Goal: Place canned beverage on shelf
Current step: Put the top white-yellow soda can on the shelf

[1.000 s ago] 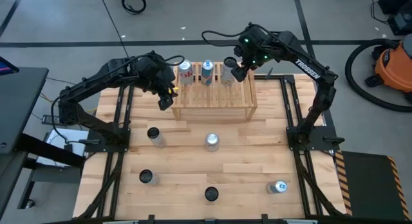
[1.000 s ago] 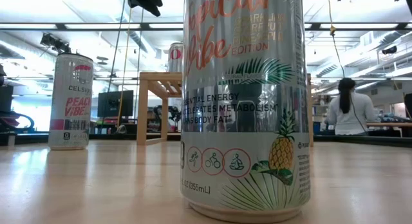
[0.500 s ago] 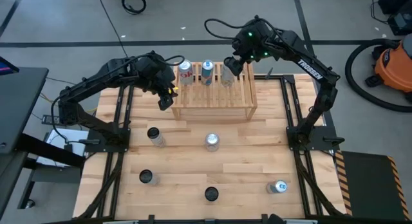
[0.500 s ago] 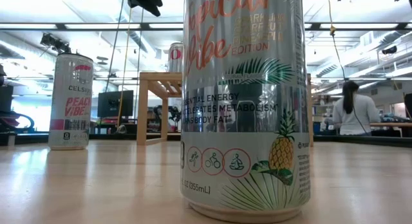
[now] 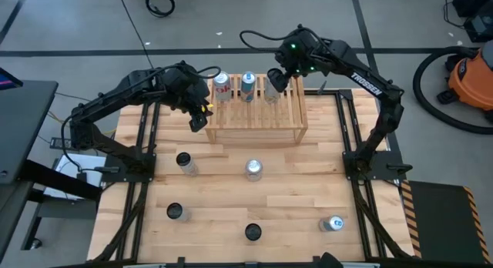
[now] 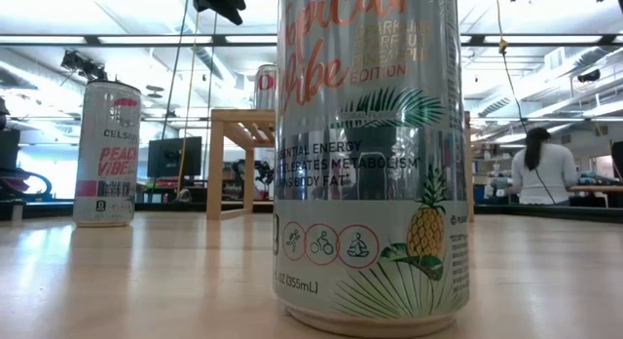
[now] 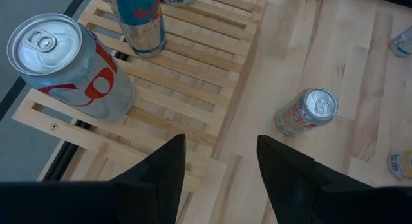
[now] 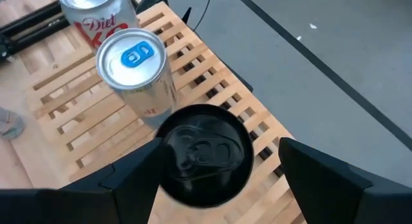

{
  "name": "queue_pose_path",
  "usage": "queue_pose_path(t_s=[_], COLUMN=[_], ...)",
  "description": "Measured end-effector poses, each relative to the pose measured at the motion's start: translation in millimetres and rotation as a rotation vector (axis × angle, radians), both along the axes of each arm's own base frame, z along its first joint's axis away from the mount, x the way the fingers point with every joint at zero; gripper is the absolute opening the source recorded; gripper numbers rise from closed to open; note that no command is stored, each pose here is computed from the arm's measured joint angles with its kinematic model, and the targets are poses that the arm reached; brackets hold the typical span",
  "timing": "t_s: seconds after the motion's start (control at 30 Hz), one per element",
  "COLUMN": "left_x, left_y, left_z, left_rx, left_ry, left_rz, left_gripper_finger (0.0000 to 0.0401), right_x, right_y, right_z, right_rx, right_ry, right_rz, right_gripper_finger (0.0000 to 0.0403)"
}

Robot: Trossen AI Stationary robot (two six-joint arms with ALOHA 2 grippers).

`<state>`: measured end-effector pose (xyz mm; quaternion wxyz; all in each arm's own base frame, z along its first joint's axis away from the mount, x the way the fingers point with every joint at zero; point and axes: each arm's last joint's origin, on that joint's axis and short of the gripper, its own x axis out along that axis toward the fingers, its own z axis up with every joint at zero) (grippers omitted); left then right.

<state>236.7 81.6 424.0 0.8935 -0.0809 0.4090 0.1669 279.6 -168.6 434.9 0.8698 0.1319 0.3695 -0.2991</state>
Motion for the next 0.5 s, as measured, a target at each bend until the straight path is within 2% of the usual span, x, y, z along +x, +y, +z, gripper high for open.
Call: queue_pose_path(t_s=[0.5], left_x=[-0.1], left_y=[0.0], left_z=[0.1], left_rx=[0.0], left_ry=[0.0], left_rz=[0.0], left_gripper_finger=[0.0192], right_x=[3.3], right_y=[-2.9], right_z=[0.8], right_rx=[0.015], right_ry=[-0.062], right_rz=[-0.01], right_gripper_finger=[0.0316])
